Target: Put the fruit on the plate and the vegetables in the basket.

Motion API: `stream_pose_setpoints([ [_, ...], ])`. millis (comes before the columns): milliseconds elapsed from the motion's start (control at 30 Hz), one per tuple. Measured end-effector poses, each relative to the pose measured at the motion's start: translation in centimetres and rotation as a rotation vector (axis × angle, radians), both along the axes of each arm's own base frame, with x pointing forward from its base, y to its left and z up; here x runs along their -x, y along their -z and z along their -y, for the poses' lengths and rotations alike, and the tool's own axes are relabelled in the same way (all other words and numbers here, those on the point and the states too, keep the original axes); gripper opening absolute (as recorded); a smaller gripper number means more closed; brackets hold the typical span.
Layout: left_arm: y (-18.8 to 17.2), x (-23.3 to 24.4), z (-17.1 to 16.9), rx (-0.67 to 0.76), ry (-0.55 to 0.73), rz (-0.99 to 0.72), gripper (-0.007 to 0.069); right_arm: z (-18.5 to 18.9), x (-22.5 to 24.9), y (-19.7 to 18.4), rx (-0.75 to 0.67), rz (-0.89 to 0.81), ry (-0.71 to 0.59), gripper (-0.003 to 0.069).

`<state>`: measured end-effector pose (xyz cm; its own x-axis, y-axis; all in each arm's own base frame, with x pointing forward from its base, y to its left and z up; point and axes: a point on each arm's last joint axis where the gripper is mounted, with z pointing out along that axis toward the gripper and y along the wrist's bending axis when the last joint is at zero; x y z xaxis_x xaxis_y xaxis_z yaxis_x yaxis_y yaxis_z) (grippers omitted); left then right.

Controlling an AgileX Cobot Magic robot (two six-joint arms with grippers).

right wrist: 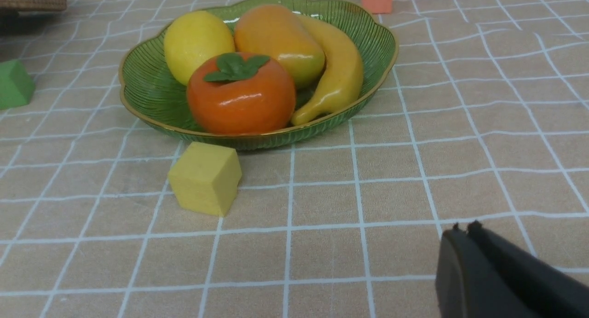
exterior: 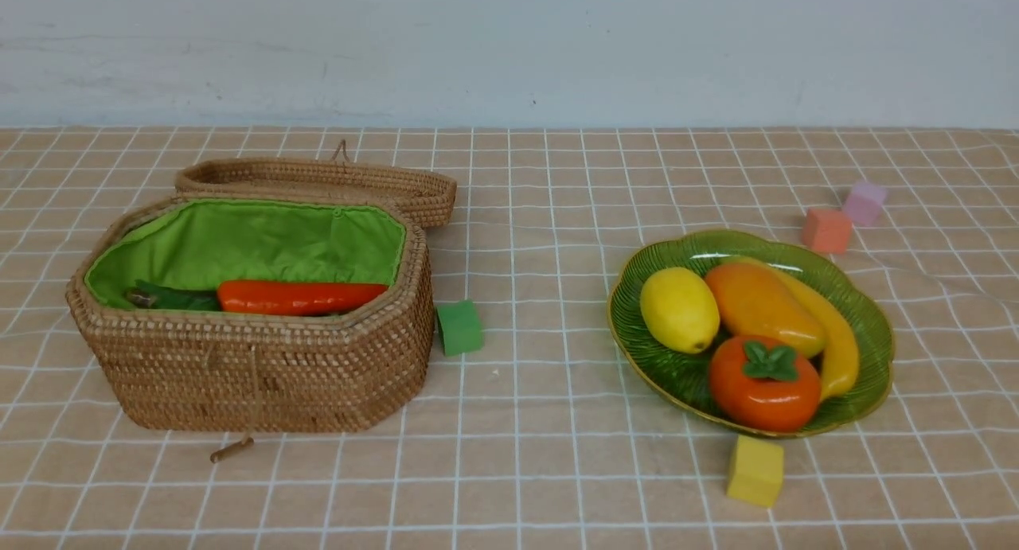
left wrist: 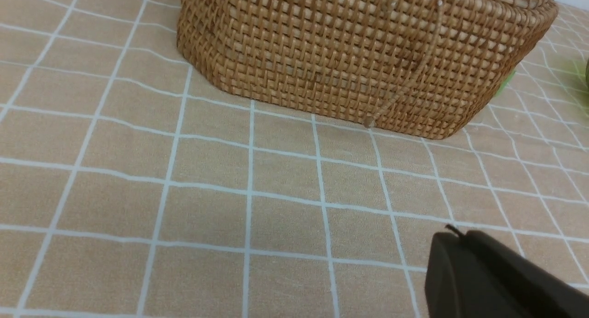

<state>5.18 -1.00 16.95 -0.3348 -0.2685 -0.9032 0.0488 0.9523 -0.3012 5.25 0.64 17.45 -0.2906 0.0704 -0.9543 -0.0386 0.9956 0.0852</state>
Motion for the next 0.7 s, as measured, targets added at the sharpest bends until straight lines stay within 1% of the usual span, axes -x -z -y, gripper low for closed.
stream_pose_setpoints([
  [700, 0.00, 0.00, 0.00, 0.001, 0.000, 0.000, -0.0013, 0.00, 0.00, 0.00, 0.000, 0.000, 0.000, 0.0039],
])
